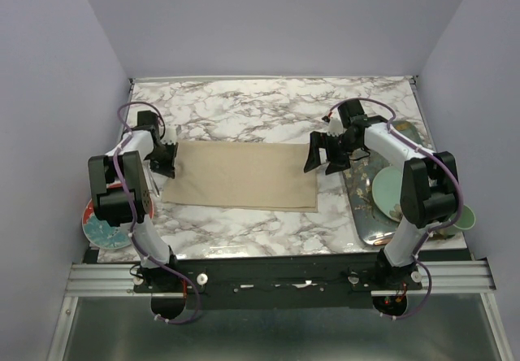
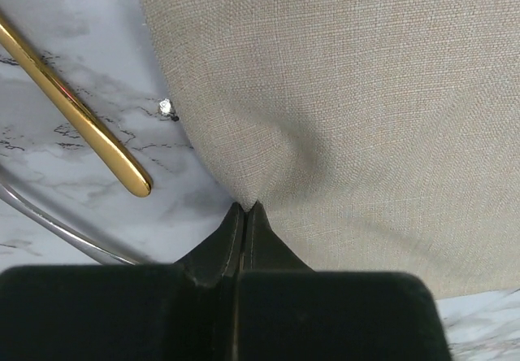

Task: Fold the napkin into a case and place the utensils inside
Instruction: Pick up the rectangle-folded napkin at the center of the board, then fold the rectangle-folded napkin at the center of the board.

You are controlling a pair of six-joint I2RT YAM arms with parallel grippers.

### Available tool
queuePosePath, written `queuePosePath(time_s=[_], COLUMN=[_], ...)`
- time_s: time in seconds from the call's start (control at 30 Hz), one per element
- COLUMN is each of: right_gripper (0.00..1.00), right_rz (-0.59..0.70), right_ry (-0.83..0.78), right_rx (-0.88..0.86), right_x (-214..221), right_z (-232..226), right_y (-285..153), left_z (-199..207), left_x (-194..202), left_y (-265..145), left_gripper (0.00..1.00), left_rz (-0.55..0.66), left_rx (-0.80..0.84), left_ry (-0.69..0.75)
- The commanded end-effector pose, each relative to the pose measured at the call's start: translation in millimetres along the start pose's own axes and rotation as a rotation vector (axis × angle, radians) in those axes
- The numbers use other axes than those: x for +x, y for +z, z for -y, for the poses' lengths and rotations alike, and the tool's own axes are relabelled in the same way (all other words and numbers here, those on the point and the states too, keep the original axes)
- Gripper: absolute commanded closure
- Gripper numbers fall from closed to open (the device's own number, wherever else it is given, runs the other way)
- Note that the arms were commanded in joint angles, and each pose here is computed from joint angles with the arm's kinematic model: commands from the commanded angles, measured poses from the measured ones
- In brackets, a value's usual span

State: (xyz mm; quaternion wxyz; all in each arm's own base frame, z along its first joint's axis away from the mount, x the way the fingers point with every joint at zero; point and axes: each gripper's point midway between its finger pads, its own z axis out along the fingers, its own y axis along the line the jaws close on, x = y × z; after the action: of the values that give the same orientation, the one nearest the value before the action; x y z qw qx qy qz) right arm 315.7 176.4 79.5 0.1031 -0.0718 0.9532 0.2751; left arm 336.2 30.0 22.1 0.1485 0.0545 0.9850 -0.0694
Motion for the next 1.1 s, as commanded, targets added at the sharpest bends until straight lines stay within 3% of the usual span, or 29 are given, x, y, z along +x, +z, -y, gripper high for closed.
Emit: queuePosePath(time_s=[0.0,0.23,0.73,1.07], right_gripper=[0.01,0.02,0.0,0.0], right_rz=[-0.011,-0.017,-0.005,0.026], right_ry=[-0.008,-0.007,-0.034,-0.03], right_rx=[-0.046,-0.057,-0.029,-0.038], right_x=[-1,7,3,-2], right_z=[-9,-11,-9,-11], right_y=[-5,-7,-28,-47], left_z=[-1,49,282,371], left_x=[-12,-31,-37,-34], left_y=[-27,-67,-52,-38], left_gripper=[1.0,1.0,1.0,1.0], left_rz=[0.042,0.097,0.005,-0.053], left_rx=[-0.016,0.003,0.508,0.697], left_ry=[0.027,0.165,0.247,0.213])
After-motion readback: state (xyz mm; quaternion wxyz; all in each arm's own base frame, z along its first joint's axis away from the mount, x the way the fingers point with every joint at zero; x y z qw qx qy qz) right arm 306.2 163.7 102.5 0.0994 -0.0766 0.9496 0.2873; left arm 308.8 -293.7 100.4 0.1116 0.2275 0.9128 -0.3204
